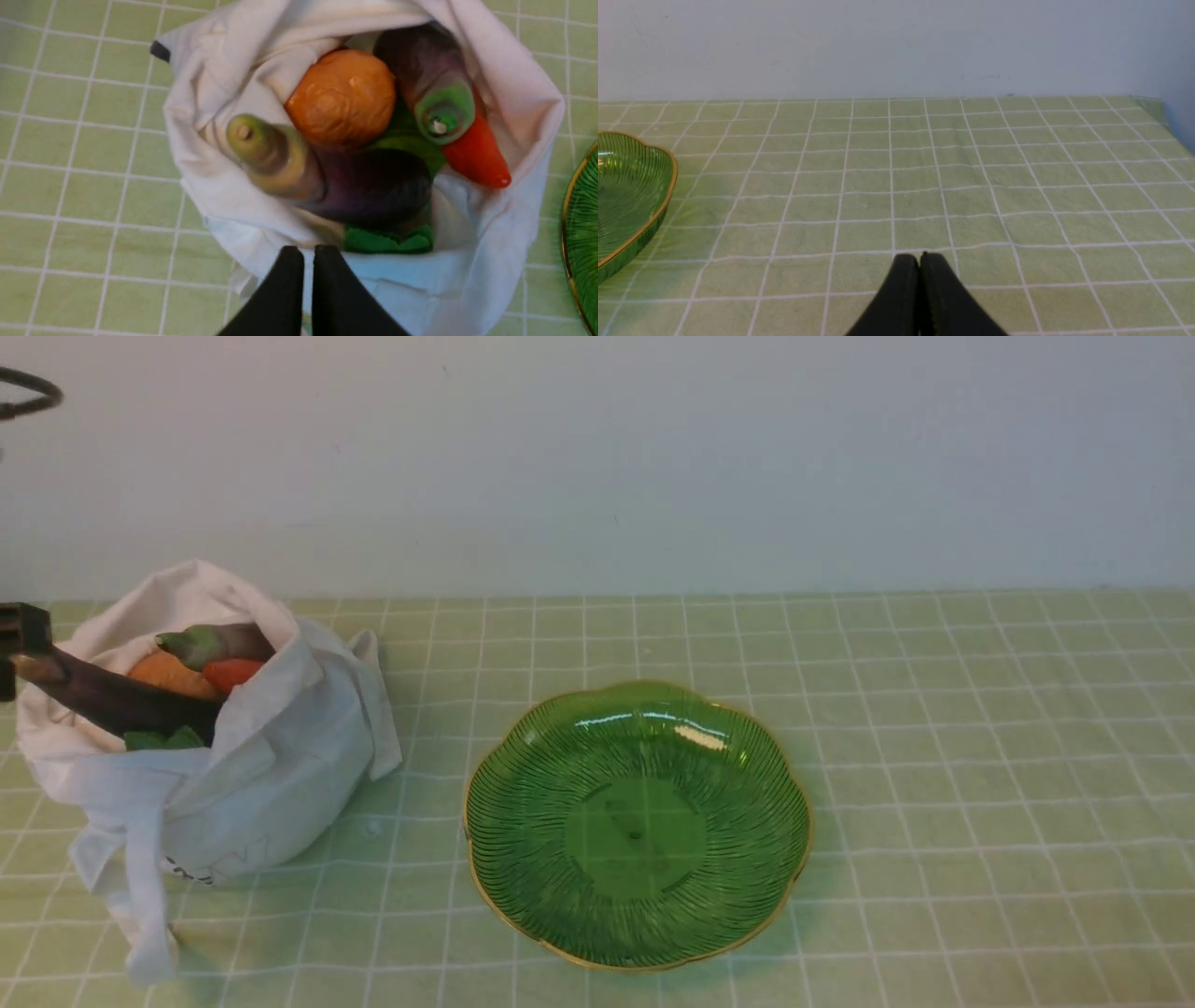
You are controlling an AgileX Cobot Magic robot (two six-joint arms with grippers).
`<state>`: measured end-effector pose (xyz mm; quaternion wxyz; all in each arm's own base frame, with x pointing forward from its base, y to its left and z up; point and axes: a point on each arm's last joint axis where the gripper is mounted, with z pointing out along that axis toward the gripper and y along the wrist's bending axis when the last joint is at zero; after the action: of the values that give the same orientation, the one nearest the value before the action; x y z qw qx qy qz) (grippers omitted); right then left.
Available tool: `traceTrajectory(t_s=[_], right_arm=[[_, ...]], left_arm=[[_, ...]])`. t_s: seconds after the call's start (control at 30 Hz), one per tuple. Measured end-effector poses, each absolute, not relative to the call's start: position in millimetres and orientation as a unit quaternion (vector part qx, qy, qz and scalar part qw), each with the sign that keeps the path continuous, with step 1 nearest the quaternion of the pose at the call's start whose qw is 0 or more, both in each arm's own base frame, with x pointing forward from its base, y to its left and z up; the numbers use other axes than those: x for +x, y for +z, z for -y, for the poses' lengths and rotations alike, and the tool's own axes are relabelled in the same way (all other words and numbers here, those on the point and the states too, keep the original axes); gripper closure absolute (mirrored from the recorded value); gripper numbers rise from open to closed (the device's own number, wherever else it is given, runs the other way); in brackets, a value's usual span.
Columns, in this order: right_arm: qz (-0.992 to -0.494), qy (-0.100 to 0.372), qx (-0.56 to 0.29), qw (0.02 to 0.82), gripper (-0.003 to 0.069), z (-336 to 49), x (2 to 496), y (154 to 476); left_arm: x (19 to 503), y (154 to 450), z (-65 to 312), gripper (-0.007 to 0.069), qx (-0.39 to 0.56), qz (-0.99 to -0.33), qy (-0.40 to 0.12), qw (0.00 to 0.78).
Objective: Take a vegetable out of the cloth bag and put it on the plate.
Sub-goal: Grab an eggplant from the bag with your left arm
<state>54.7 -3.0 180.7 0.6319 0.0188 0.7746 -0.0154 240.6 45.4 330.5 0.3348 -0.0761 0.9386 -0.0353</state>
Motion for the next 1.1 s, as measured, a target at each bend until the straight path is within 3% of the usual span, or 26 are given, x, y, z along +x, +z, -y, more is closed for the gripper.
traceTrajectory(t_s=[0.13,0.37,0.47,0.57,0.67,0.8,0.97,1.1], right_arm=[[-0.775,-0.015,0.019,0.632,0.0675,3.0,54.7,180.7],[-0.775,-0.015,0.019,0.632,0.0675,3.0,54.7,180.7],[-0.775,-0.015,0.019,0.632,0.0675,3.0,54.7,180.7],[-0.775,-0.015,0.019,0.632,0.0675,3.0,54.7,180.7],[-0.775,-0.015,0.019,0.632,0.0675,3.0,54.7,180.7],[-0.775,-0.015,0.019,0.632,0.0675,3.0,54.7,180.7],[-0.775,-0.015,0.019,0.632,0.0675,3.0,54.7,180.7],[-0.775,-0.015,0.019,0.632,0.0675,3.0,54.7,180.7]], left_arm=[[248.0,329.6,-47.5,0.0514,-0.074,-0.932,-0.031,0.353],[259.2,331.0,-50.5,0.015,-0.082,-0.915,-0.029,0.394],[268.8,320.6,-53.3,0.0085,-0.084,-0.92,-0.029,0.383],[277.5,309.5,-55.8,0.0086,-0.087,-0.925,-0.03,0.369],[283.0,302.4,-57.3,0.0161,-0.09,-0.928,-0.031,0.362],[282.8,304.4,-56.6,0.0403,-0.085,-0.926,-0.032,0.366],[269.3,338.6,-53.0,0.0396,-0.062,-0.905,-0.017,0.42],[242.7,397.6,-39.2,0.0396,-0.052,-0.854,-0.029,0.517]])
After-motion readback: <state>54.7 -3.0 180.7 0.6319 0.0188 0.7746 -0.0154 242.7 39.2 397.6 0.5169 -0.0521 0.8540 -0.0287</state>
